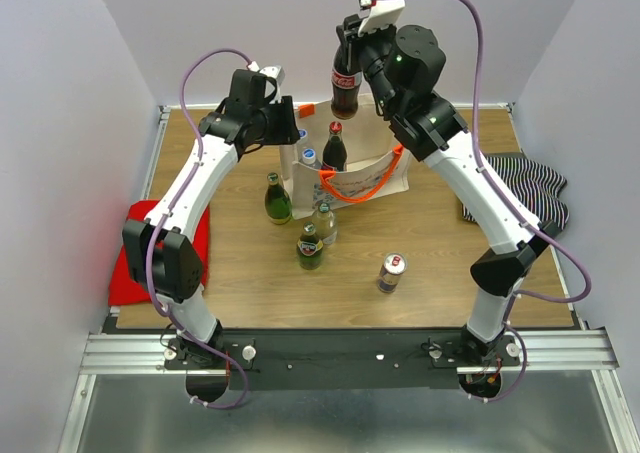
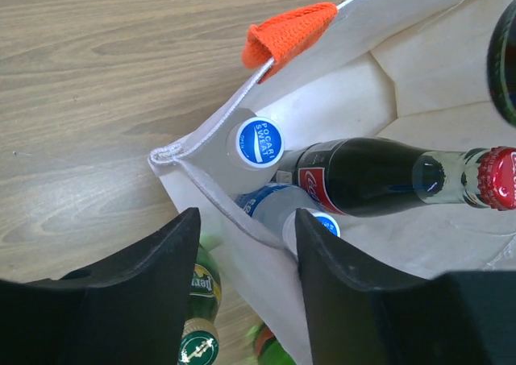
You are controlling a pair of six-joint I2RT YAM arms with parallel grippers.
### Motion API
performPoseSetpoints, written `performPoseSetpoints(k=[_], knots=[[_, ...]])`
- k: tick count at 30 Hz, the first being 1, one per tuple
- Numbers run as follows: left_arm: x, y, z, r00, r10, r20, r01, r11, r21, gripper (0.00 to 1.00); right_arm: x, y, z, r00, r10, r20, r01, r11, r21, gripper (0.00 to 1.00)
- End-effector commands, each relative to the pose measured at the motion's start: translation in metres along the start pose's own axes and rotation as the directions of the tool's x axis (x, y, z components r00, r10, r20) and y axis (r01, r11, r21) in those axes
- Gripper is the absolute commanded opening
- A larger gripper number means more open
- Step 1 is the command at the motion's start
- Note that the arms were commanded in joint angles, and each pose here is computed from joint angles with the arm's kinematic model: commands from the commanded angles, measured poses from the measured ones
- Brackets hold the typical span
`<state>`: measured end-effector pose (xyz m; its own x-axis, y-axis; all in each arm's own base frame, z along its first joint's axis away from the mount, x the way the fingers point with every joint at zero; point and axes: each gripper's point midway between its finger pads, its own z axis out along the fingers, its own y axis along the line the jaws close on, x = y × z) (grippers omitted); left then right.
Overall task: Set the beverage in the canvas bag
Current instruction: Place the drink in the canvas bag.
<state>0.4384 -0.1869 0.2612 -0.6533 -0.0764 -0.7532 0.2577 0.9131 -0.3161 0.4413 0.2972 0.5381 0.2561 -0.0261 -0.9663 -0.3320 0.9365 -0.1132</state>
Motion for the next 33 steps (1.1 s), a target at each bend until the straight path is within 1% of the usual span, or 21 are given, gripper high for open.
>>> performPoseSetpoints(k=[1, 9, 12, 13, 16, 17, 18, 20, 30, 33], knots=[[0.006, 0.005, 0.004, 1.000, -0.003, -0.015, 0.003, 1.000, -0.030, 0.52, -0.066, -0.010, -0.012, 0.978, 0.094, 0.186, -0.090, 0.996, -0.027, 0.01], [0.004, -0.001, 0.001, 1.000, 0.001, -0.009, -0.001, 1.000, -0.001, 0.44, -0.057, -0.003, -0.007, 0.980, 0.105, 0.168, -0.098, 0.994, -0.049, 0.01], [0.003, -0.002, -0.001, 1.000, 0.000, -0.005, 0.000, 1.000, 0.002, 0.40, -0.052, -0.001, -0.004, 0.981, 0.106, 0.162, -0.099, 0.994, -0.051, 0.01], [0.002, -0.002, -0.003, 1.000, 0.004, 0.000, -0.004, 1.000, 0.002, 0.35, -0.052, 0.000, -0.004, 0.981, 0.107, 0.161, -0.100, 0.994, -0.053, 0.01], [0.002, -0.002, -0.003, 1.000, 0.005, -0.002, -0.005, 1.000, 0.003, 0.29, -0.048, 0.001, -0.001, 0.982, 0.108, 0.155, -0.100, 0.993, -0.054, 0.01], [0.004, -0.002, -0.003, 1.000, 0.006, -0.006, -0.006, 1.000, 0.005, 0.19, -0.047, 0.002, 0.000, 0.982, 0.109, 0.154, -0.101, 0.993, -0.056, 0.01], [0.003, -0.002, -0.003, 1.000, 0.005, -0.004, -0.005, 1.000, 0.003, 0.11, -0.045, 0.004, 0.000, 0.983, 0.108, 0.150, -0.100, 0.993, -0.059, 0.01], [0.003, -0.003, -0.003, 1.000, 0.003, -0.005, -0.003, 1.000, 0.005, 0.00, -0.044, 0.004, 0.001, 0.982, 0.114, 0.149, -0.106, 0.993, -0.060, 0.01], [0.003, -0.003, -0.002, 1.000, -0.002, -0.010, 0.002, 1.000, 0.007, 0.00, -0.024, 0.017, 0.006, 0.984, 0.137, 0.114, -0.127, 0.987, -0.097, 0.01], [0.002, -0.002, -0.003, 1.000, -0.001, -0.006, 0.001, 1.000, 0.004, 0.00, -0.011, 0.023, 0.007, 0.986, 0.143, 0.088, -0.133, 0.985, -0.112, 0.01]])
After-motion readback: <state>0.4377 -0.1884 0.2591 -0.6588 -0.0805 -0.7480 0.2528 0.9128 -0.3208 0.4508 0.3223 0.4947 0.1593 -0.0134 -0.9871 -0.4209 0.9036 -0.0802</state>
